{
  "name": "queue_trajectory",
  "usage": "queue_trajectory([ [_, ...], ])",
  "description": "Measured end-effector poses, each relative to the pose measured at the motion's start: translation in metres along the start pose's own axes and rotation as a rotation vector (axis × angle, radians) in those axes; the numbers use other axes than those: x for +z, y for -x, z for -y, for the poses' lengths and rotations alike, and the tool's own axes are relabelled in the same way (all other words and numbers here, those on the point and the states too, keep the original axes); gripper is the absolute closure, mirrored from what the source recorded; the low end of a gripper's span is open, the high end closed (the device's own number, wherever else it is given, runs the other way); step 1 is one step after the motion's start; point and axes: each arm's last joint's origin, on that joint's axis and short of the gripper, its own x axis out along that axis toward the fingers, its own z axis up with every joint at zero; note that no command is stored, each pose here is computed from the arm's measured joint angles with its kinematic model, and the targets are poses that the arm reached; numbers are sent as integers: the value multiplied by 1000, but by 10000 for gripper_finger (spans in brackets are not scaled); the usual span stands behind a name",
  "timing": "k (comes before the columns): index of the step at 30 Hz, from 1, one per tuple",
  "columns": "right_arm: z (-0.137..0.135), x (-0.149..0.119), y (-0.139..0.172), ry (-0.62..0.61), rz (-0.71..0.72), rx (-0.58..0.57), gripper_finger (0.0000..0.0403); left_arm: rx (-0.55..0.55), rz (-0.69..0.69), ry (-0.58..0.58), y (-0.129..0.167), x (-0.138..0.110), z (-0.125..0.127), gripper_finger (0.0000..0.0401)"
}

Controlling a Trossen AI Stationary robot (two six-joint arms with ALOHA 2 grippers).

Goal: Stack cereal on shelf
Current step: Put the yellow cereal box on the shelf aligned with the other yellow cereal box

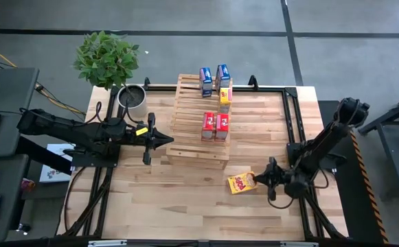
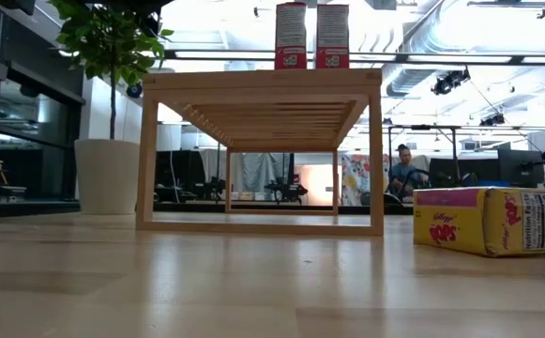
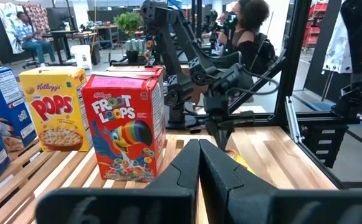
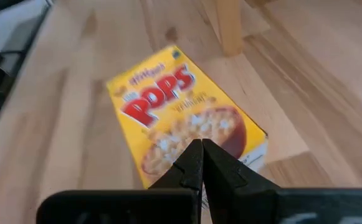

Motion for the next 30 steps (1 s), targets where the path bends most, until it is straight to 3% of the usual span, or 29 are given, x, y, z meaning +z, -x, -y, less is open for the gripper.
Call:
queue_trajectory([
  [17,-2,-7,4,21,-50,32,403,0,0,0,0,0,0,401],
  [30,9,-13,8,50,-102,-59,403,1,0,0,0,0,0,401],
])
